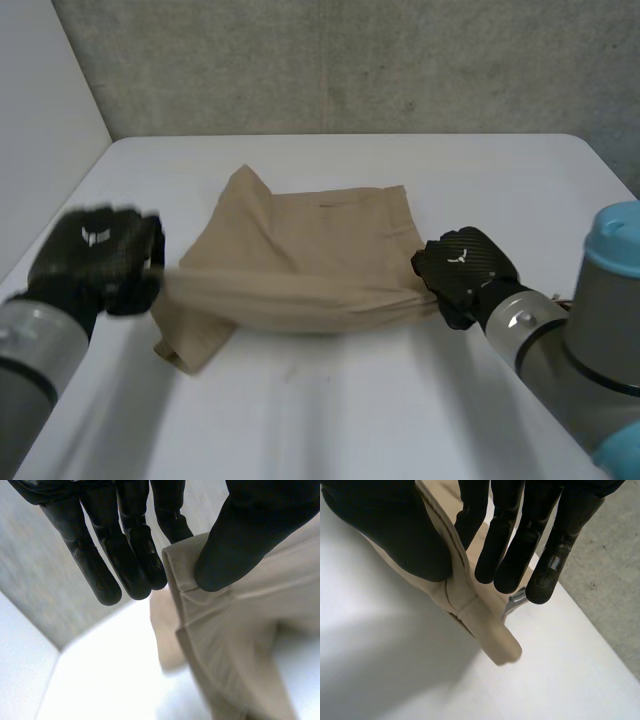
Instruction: Fold the shorts.
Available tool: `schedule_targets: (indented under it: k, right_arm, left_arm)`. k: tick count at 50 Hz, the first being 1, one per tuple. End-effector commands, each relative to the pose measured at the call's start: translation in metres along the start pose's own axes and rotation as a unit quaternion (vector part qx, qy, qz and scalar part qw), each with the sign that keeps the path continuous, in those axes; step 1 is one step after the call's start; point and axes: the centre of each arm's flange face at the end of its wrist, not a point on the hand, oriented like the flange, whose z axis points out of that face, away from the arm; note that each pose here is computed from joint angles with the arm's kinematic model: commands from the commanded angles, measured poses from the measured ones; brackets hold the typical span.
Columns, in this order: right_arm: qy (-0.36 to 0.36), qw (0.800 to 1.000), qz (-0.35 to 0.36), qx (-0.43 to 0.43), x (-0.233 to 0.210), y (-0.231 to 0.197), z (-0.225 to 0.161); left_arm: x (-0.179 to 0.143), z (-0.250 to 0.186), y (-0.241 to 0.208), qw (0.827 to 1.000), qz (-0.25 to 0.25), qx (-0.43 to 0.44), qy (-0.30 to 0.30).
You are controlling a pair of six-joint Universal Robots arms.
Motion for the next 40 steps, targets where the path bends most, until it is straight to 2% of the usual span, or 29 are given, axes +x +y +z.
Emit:
schedule_targets:
  k: [1,6,11,15,24,28,31,37,40]
  right_arm:
    - [-0.019,0.999,-0.030,-0.024,0.006,-0.011,-0.029]
    - [-0.051,0.995,-0.037,-0.071,0.003,-0.009,-0.048]
    - [-0.095,0.981,-0.087,-0.146,0.012,-0.010,-0.090]
    - [-0.088,0.981,-0.111,-0.133,0.020,-0.022,-0.110]
    - [-0.061,0.985,-0.106,-0.119,0.037,-0.028,-0.108]
    - [-0.061,0.985,-0.096,-0.129,0.046,-0.020,-0.092]
    - [-0.076,0.985,-0.083,-0.129,0.048,-0.010,-0.056]
    - [-0.050,0.991,-0.066,-0.106,0.061,-0.001,-0.002]
    - [-0.034,0.994,-0.056,-0.090,0.067,0.000,0.020]
  left_arm:
    - [0.005,-0.023,0.034,0.993,0.017,-0.105,0.049]
    - [0.004,-0.039,0.039,0.986,0.011,-0.150,0.074]
    - [0.004,-0.057,0.030,0.982,0.011,-0.162,0.093]
    - [0.001,-0.068,0.014,0.984,0.011,-0.144,0.100]
    - [-0.004,-0.058,-0.004,0.991,0.012,-0.100,0.089]
    - [-0.006,-0.036,-0.006,0.995,0.015,-0.065,0.077]
    - [-0.005,-0.012,-0.003,0.996,0.016,-0.048,0.071]
    - [0.004,0.065,-0.007,0.998,0.023,0.022,0.059]
    - [0.018,0.106,-0.014,0.996,0.028,0.060,0.066]
